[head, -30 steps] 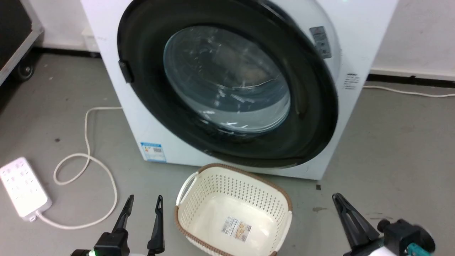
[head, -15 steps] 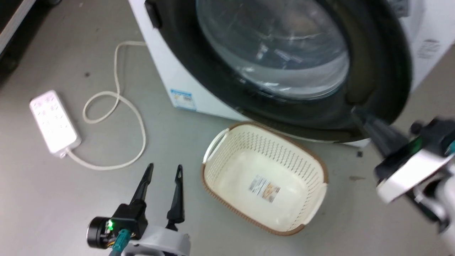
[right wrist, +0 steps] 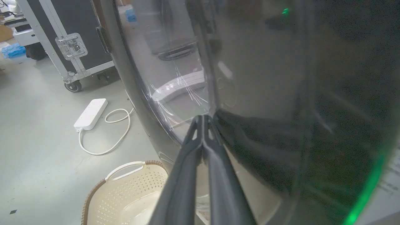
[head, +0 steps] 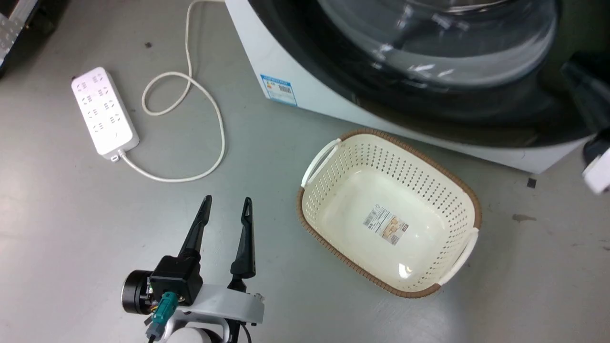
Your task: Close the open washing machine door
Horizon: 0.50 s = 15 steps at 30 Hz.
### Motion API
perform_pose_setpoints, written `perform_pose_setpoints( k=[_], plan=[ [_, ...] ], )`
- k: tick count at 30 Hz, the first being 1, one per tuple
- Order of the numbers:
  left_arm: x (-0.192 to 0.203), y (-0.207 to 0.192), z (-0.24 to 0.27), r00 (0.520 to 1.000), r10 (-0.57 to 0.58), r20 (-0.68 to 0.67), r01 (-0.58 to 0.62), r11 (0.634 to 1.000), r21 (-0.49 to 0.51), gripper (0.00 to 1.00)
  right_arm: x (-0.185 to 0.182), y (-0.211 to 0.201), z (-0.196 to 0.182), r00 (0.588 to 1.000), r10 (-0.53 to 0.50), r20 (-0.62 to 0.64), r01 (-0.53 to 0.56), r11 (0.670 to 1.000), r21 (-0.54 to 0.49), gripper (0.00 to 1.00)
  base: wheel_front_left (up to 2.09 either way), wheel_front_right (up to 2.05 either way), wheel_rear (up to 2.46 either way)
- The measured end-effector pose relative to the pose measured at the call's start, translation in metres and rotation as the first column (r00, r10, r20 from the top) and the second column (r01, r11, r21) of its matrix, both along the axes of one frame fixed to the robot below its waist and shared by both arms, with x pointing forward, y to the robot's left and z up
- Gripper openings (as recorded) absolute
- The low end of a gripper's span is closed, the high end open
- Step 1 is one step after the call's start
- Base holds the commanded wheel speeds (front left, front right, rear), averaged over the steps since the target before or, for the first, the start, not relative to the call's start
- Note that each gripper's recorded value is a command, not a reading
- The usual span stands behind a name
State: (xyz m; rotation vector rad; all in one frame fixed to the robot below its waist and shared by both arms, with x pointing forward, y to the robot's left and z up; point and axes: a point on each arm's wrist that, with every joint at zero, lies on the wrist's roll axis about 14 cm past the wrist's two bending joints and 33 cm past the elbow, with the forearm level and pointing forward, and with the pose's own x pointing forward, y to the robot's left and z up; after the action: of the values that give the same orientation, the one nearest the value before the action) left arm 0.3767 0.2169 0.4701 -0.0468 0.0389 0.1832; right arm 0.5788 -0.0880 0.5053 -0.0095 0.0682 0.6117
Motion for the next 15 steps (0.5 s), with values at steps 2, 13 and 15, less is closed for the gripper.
perform_pose_setpoints(
  k=[2,13,15],
  plan=[
    [0.000,0.001,-0.003,1.000,0.007,-0.009,-0.007,1.000,-0.002,1.00,0.013,-0.005,0.000,1.000,-0.029,-0.008,0.029,1.000,0.010,0.00,0.00,0.00,0.00],
    [0.008,-0.002,-0.007,1.000,0.013,-0.019,-0.013,1.000,-0.003,1.00,0.060,-0.022,-0.006,0.989,-0.144,-0.037,0.144,0.990,-0.003,0.00,0.00,0.00,0.00],
    [0.011,-0.002,-0.005,1.000,0.010,-0.012,-0.010,1.000,-0.002,1.00,0.061,-0.019,-0.006,0.989,-0.145,-0.040,0.145,0.989,-0.004,0.00,0.00,0.00,0.00]
  ],
)
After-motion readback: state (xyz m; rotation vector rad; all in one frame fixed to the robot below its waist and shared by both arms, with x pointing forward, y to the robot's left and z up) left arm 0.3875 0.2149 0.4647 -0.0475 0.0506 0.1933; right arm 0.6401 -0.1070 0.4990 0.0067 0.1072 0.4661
